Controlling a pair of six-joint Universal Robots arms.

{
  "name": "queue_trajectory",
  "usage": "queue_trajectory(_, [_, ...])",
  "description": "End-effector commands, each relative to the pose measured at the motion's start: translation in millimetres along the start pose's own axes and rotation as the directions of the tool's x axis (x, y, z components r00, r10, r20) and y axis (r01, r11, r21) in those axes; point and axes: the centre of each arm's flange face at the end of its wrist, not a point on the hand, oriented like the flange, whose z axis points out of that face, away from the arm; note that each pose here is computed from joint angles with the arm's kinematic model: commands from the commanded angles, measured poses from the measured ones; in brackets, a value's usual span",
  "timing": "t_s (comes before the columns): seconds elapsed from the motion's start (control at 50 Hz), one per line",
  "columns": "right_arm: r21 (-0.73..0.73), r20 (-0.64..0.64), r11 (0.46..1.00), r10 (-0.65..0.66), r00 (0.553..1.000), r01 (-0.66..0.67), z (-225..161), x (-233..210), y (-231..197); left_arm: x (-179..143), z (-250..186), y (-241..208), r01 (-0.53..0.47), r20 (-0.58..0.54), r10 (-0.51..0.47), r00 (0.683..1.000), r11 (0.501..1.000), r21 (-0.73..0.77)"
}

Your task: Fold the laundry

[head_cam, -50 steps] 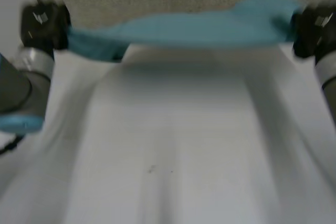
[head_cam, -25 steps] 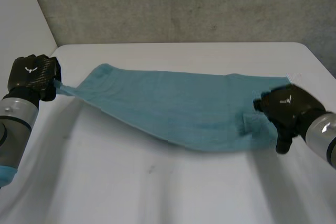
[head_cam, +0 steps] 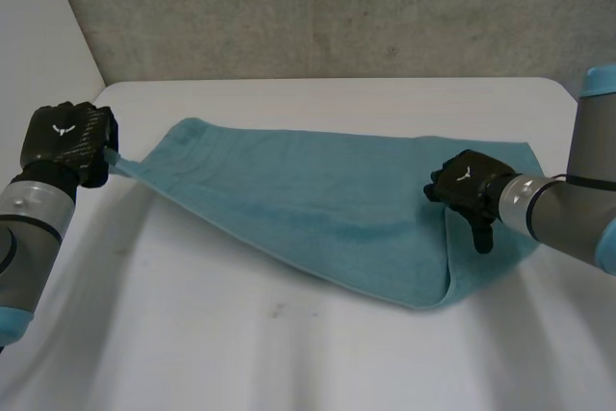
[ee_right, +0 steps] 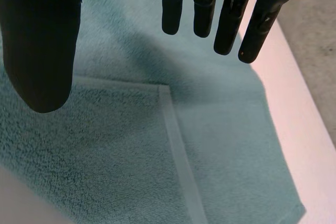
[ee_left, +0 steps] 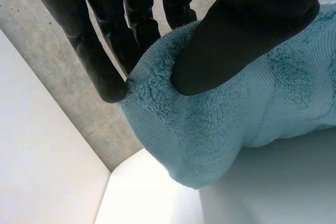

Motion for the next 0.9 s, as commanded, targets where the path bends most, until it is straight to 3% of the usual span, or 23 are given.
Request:
queue_trajectory(0.02, [-0.031,0.033,1.0,-0.006,0.999,0.007,17.7,-7.7,13.2,0.5,0.1,1.9,0.002,-0.001,-0.002,1.0,1.0,-0.006])
queue_trajectory(0.9, [-0.06,0.002,0.998,0.016,1.0,-0.016,36.3,-6.2,33.0,-0.8,0.7,1.9,0.004,0.003,-0.004,1.0,1.0,-0.006])
